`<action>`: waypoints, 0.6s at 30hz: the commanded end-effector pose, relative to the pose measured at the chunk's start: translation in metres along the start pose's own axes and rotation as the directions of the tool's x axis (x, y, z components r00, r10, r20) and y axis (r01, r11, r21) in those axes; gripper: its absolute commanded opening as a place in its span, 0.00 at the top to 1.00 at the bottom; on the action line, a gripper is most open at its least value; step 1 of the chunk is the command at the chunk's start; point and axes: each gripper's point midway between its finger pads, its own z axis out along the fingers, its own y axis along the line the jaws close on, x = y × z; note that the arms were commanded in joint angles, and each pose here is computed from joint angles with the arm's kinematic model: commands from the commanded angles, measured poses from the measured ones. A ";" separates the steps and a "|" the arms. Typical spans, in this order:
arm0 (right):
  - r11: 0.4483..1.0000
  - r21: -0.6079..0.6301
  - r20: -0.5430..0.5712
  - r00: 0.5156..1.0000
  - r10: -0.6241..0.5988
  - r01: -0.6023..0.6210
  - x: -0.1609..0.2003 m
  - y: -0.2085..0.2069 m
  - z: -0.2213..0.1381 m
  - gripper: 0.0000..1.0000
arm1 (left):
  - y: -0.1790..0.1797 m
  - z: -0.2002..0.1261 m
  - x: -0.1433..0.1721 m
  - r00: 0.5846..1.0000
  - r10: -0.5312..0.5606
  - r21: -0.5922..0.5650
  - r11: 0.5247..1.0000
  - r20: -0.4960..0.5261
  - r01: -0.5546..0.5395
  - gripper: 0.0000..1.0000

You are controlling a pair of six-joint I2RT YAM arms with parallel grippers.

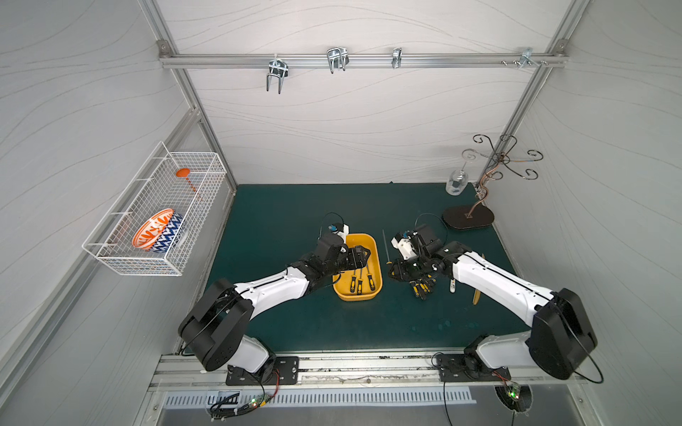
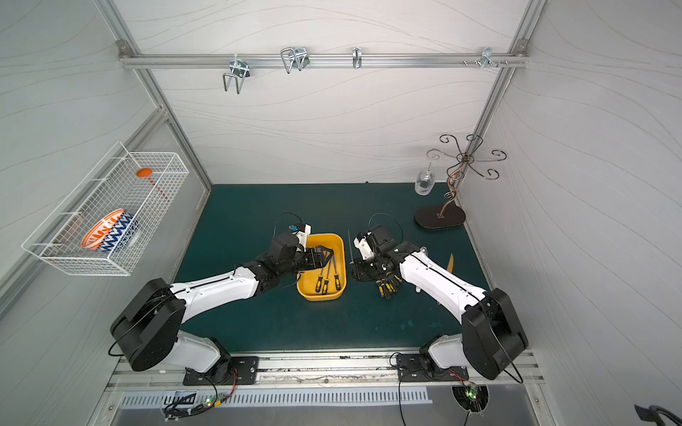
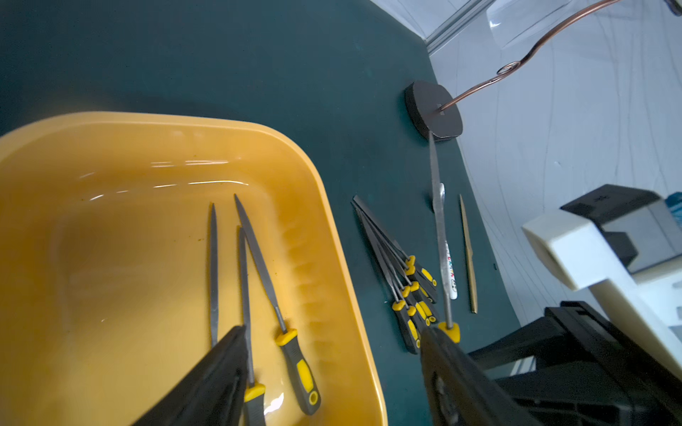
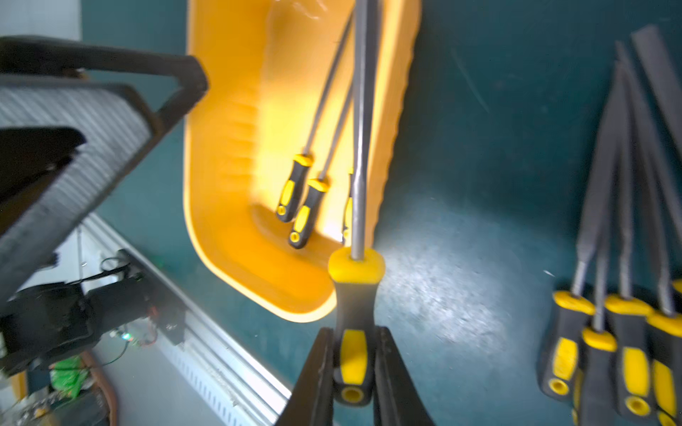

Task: Put the file tool into the storage box
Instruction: Pick up the file tool from the center of the board, then place the file tool in the storage box.

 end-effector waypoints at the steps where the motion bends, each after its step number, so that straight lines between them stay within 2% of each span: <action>1: 0.986 -0.148 0.006 0.997 -0.073 0.073 -0.006 0.033 -0.004 0.91 | -0.041 -0.004 -0.030 0.998 0.000 0.138 0.990 0.067 -0.010 0.23; 5: 0.971 -0.211 0.015 0.994 -0.112 0.113 -0.012 0.053 -0.008 0.90 | -0.043 0.001 -0.030 0.998 -0.012 0.154 0.988 0.061 0.002 0.23; 11: 0.967 -0.222 -0.007 0.991 -0.133 0.129 -0.011 0.063 -0.003 0.89 | -0.044 0.006 -0.027 0.998 -0.029 0.174 0.985 0.047 0.020 0.24; 13: 0.966 -0.220 -0.009 0.990 -0.138 0.133 -0.010 0.064 -0.002 0.90 | -0.042 0.007 -0.026 0.999 -0.032 0.171 0.985 0.044 0.024 0.30; 14: 0.966 -0.220 -0.009 0.990 -0.138 0.133 -0.010 0.064 -0.002 0.89 | -0.041 0.007 -0.025 0.999 -0.033 0.169 0.985 0.042 0.026 0.40; 18: 0.968 -0.213 -0.008 0.990 -0.139 0.134 -0.010 0.063 -0.002 0.89 | -0.035 0.010 -0.019 0.999 -0.036 0.155 0.987 0.031 0.031 0.94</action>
